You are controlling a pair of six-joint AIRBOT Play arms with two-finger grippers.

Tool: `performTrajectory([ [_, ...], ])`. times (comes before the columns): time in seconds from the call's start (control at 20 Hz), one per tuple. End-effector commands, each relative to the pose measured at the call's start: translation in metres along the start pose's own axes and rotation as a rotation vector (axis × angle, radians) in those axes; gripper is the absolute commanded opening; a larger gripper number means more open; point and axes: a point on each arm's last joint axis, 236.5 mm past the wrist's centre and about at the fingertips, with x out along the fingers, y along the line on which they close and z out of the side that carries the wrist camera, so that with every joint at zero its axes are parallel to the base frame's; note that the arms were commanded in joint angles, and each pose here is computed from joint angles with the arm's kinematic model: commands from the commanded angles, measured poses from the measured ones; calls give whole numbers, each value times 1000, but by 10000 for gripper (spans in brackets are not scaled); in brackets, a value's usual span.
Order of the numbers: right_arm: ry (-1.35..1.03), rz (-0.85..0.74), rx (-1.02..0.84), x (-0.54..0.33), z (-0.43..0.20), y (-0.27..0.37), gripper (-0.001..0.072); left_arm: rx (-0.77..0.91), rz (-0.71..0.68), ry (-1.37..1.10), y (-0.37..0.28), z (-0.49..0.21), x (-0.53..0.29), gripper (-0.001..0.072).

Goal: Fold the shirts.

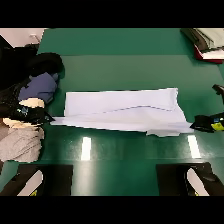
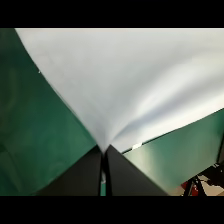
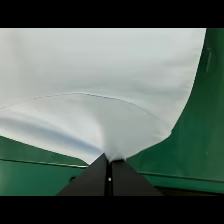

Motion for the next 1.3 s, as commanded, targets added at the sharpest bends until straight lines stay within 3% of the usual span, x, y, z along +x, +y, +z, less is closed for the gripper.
performTrajectory([
  [0.0,-89,42,1,-11,34,10,18,-10,15,-132,1,28,-5,22],
  [0.35,-84,92,-37,29,121,26,18,-85,27,-150,42,68,32,22],
  [0.5,-59,97,-62,52,144,36,18,-75,-25,-150,45,80,50,22],
  [1.0,-53,102,-71,80,201,39,26,-88,20,-300,72,151,49,24],
  [1.05,-72,121,-62,82,208,42,135,-105,14,-339,73,161,47,50],
  [1.1,-110,147,-48,83,219,48,396,-115,17,-378,74,169,44,345],
  [1.15,-151,187,-29,82,231,57,573,-129,17,-423,75,179,39,626],
  [1.25,-206,260,14,75,244,66,576,-130,4,-459,69,191,30,617],
])
